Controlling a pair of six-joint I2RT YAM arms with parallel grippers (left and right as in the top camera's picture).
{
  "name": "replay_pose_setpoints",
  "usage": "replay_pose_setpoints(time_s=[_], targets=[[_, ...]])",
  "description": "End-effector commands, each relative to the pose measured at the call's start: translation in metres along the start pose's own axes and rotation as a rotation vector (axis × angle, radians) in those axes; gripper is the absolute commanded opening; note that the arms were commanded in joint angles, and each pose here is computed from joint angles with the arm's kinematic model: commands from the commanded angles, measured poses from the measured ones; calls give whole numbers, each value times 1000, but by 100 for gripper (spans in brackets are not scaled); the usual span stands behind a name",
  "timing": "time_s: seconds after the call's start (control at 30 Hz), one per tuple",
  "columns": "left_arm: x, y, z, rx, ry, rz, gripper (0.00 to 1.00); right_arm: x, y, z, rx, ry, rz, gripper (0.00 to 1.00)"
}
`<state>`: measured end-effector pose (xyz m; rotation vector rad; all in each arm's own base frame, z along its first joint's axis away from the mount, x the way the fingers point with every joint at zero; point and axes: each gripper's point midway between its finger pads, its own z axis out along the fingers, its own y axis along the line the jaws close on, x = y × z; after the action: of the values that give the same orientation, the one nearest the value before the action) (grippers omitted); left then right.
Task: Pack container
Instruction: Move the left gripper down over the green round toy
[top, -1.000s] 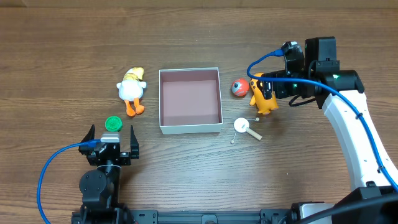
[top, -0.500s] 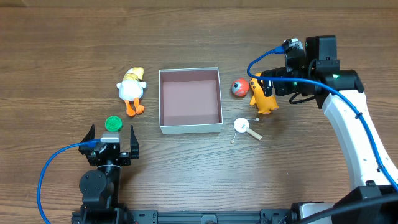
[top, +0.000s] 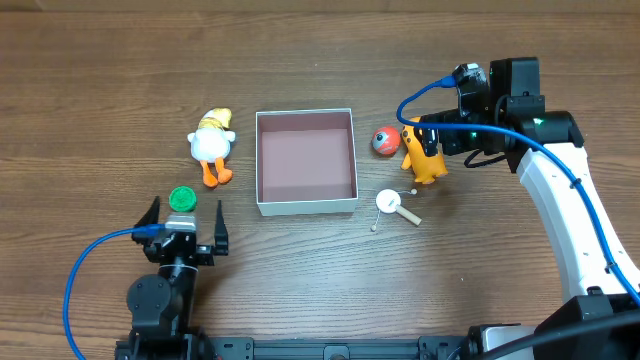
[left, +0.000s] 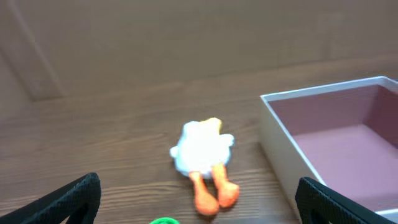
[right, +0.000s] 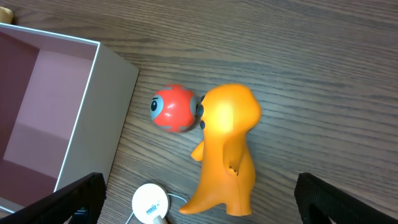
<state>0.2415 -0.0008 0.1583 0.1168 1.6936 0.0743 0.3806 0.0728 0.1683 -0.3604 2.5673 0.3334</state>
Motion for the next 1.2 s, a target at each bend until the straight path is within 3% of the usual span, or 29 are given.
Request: replay_pose_setpoints(time_s=[0.0,0.1,0.33,0.43,0.6,0.87,1.07,1.17], targets=[[-16,-28,-4,171,-72,-27,100,-5,-2,-1,11,-11,-8,100],[-28,-39,-8,241,-102,-54,100,-5,-2,-1,11,-11,-8,100],[-99,-26,-30,209,-160,-141,100,-5,-2,-1,11,-11,-8,100],[-118,-9,-30,129,-66,-157,100,-5,-2,-1,11,-11,-8,100],[-131,5,-6,81,218,-155,100,-5,-2,-1,11,-11,-8,100],[-82,8,55,120,815,-104,100,-5,-2,-1,11,-10,-8,100],[-15,1,87,143,1061,-118,100,-5,-2,-1,11,-11,-8,100],[15,-3,87,205,1167,-52,100,-5,-2,-1,11,-11,-8,100]])
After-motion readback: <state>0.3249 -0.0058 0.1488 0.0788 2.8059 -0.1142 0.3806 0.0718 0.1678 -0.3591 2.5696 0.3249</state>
